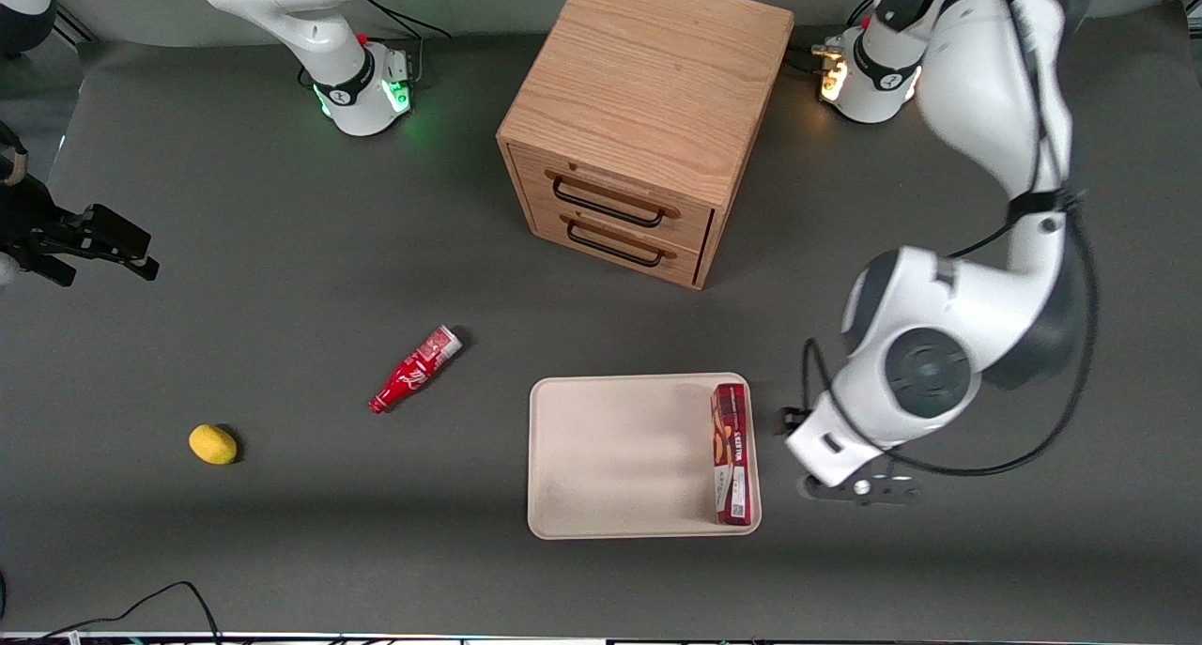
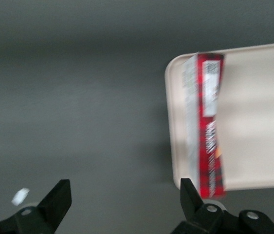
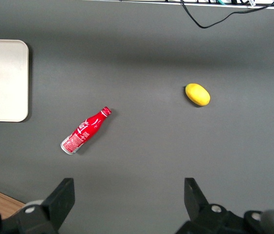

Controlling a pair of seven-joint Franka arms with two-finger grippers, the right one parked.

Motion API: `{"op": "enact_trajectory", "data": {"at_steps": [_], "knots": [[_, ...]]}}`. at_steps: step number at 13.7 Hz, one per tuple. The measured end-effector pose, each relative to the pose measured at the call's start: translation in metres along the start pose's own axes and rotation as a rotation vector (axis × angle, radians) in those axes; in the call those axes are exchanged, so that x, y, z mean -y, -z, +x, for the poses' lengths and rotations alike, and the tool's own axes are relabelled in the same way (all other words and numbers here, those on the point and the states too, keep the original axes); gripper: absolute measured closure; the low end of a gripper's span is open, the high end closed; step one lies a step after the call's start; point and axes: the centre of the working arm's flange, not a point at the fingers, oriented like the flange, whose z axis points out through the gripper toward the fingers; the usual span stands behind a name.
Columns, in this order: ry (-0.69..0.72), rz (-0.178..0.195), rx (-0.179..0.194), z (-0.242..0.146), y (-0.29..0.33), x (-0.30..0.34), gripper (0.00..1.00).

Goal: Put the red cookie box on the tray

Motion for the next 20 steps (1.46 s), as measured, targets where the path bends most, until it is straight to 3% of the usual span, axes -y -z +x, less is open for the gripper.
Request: {"op": "enact_trajectory", "data": {"at_steps": [7,9,13,18,20], "knots": [[0.017,0.026,0.067,-0.096,0.076,0.114,0.00],[0.058,0.009,0.092,-0.124,0.096,0.177,0.00],[0.085,-0.027,0.102,-0.169,0.132,0.270,0.00],[0.062,-0.024,0.091,-0.176,0.164,0.260,0.00],[0.041,-0.023,0.106,-0.175,0.162,0.248,0.00]]}}
